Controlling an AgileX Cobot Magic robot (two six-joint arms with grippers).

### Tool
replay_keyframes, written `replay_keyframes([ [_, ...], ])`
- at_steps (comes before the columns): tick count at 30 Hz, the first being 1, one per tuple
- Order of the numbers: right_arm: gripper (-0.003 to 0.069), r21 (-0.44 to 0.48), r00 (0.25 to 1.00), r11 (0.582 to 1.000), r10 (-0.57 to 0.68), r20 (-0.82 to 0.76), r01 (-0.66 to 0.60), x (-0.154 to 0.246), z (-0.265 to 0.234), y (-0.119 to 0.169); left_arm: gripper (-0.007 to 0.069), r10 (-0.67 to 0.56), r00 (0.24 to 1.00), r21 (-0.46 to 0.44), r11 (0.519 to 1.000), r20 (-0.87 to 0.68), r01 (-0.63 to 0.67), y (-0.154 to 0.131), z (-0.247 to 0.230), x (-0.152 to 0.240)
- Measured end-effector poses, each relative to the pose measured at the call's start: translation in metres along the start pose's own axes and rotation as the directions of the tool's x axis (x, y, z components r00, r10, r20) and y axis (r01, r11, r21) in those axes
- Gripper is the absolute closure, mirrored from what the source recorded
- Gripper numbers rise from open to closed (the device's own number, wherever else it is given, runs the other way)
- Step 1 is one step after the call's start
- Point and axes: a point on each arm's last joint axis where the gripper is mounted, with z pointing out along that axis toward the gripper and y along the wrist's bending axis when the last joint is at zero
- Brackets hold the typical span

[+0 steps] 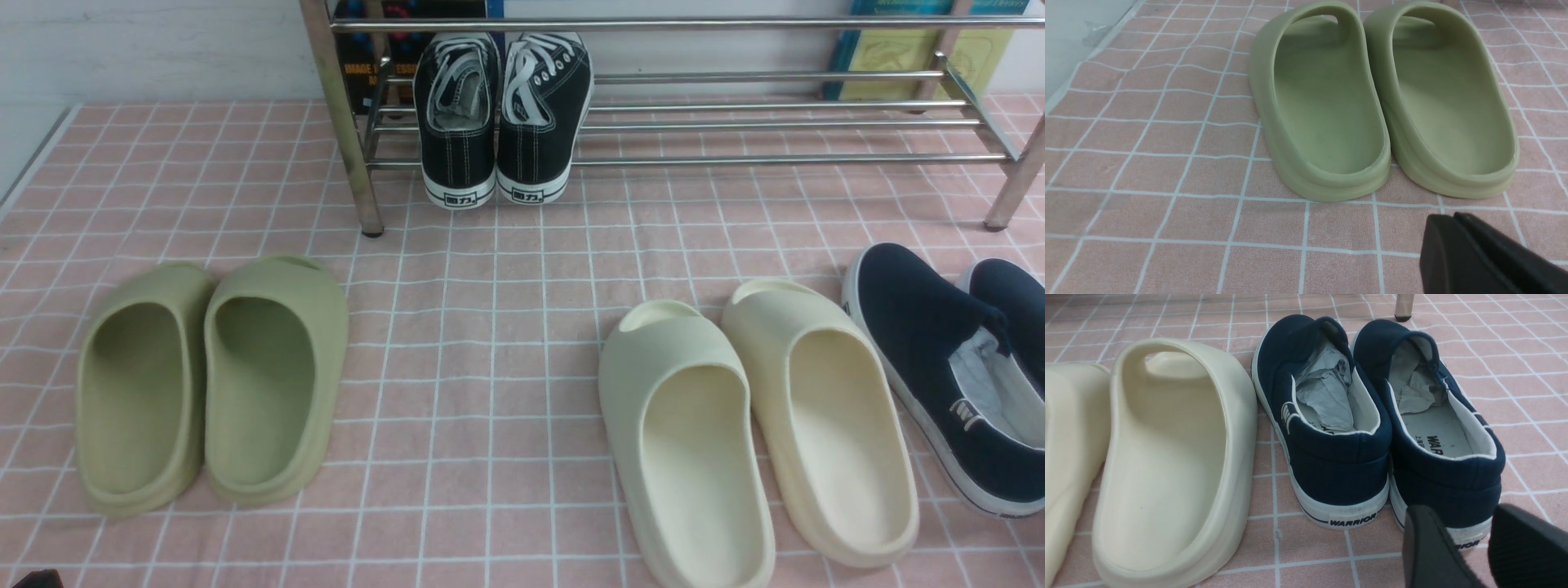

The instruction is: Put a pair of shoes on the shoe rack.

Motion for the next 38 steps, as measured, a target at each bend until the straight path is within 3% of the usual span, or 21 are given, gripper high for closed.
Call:
replay_keyframes([
  [38,0.0419,0.000,1.000,1.000,0.000,0.000,0.000,0.0000,0.0000,0.0000,0.0556,0.012,1.000,-0.005,1.000,-0.002,-0.012,0.0004,0.0000,0.0001],
])
